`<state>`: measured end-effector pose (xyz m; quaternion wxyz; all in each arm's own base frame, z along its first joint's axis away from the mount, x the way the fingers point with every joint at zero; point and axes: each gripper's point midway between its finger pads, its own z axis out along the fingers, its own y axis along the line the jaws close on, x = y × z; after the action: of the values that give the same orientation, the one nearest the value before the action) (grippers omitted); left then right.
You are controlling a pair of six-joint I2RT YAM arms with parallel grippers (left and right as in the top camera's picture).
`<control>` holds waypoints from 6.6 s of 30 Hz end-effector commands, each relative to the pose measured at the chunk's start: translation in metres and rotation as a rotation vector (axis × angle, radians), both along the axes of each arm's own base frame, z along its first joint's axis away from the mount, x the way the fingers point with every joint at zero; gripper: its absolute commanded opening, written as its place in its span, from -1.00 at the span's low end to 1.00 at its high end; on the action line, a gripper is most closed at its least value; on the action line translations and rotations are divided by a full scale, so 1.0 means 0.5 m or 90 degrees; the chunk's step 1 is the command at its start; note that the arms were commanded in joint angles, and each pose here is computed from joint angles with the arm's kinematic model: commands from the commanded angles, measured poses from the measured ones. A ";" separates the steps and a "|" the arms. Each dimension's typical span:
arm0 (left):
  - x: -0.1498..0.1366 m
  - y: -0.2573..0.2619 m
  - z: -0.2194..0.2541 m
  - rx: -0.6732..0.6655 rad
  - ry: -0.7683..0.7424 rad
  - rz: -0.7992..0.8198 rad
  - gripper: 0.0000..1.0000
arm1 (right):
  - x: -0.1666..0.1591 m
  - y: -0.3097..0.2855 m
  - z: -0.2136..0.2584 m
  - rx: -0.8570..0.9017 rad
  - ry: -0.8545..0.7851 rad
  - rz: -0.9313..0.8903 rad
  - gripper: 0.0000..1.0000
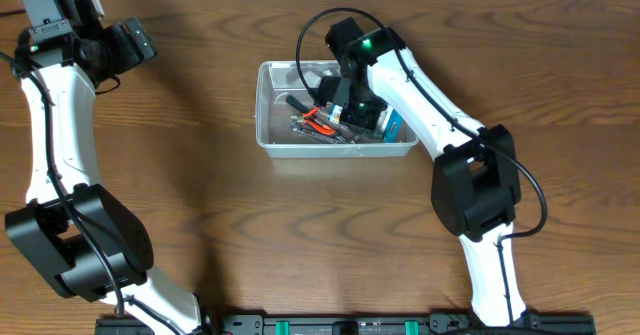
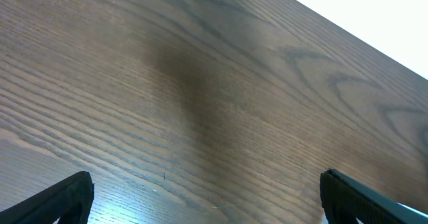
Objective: Pack container
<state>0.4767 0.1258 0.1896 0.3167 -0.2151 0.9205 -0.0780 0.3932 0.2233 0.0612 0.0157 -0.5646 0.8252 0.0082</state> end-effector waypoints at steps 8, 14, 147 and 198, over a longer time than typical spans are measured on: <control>0.002 -0.002 0.028 0.000 -0.019 -0.001 0.96 | 0.037 0.038 0.079 0.079 -0.045 -0.074 0.99; 0.002 -0.002 0.028 0.000 -0.019 -0.001 0.96 | 0.136 0.011 0.271 0.182 -0.176 -0.283 0.99; 0.002 -0.002 0.028 0.000 -0.019 -0.001 0.96 | -0.374 -0.414 0.504 0.649 -0.919 -0.482 0.98; 0.002 -0.002 0.028 0.000 -0.019 -0.001 0.96 | -0.296 -0.493 0.243 0.573 -0.898 -0.681 0.99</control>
<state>0.4767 0.1258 0.1896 0.3167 -0.2151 0.9205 -0.0780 0.2460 -0.0229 0.1817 0.7150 0.0587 0.6961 -0.0285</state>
